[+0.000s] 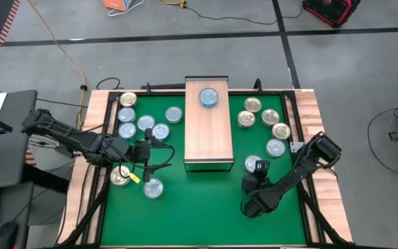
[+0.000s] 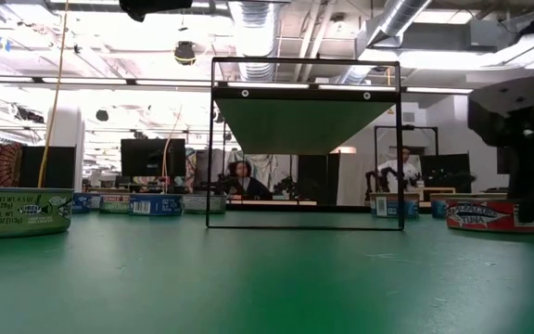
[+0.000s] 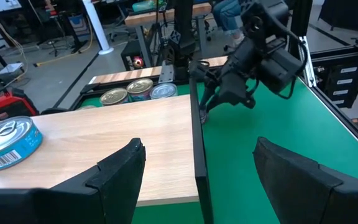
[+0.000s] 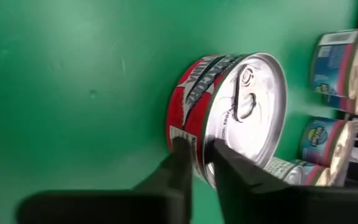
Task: Stack canned seafood by type on shelf
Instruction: Stack the red tuna can on top of the light blue tuna can on the shelf
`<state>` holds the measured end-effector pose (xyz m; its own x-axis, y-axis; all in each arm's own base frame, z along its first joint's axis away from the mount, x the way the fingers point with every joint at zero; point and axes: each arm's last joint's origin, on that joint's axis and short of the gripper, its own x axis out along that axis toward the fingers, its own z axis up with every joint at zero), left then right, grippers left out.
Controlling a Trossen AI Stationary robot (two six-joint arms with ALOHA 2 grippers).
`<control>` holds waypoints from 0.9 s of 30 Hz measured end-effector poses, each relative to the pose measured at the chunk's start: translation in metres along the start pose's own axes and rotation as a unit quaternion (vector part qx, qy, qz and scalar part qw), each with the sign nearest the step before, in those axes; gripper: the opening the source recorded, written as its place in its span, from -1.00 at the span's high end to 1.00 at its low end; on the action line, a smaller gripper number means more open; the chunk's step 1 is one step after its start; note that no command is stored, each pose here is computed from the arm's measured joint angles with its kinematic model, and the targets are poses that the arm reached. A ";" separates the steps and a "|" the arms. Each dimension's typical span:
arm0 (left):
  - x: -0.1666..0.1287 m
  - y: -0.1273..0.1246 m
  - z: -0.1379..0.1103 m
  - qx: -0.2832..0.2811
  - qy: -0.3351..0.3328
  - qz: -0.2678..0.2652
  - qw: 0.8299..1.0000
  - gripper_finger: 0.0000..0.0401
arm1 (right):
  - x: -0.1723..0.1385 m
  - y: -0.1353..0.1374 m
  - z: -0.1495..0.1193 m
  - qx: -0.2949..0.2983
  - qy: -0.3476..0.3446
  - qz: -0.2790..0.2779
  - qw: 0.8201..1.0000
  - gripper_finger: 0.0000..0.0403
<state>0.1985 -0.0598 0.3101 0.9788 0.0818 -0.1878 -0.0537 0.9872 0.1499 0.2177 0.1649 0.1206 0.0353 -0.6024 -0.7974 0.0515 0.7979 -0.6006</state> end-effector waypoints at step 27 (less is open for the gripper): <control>0.000 0.000 -0.002 -0.002 0.009 -0.001 1.000 -0.44 | -0.069 -0.003 0.006 0.089 -0.059 0.063 0.992 0.84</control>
<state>0.1982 -0.0597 0.3082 0.9752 0.0827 -0.2054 -0.0530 0.9878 0.1465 0.2215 0.2040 0.1777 0.1687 -0.5044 -0.8468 0.2149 0.8573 -0.4678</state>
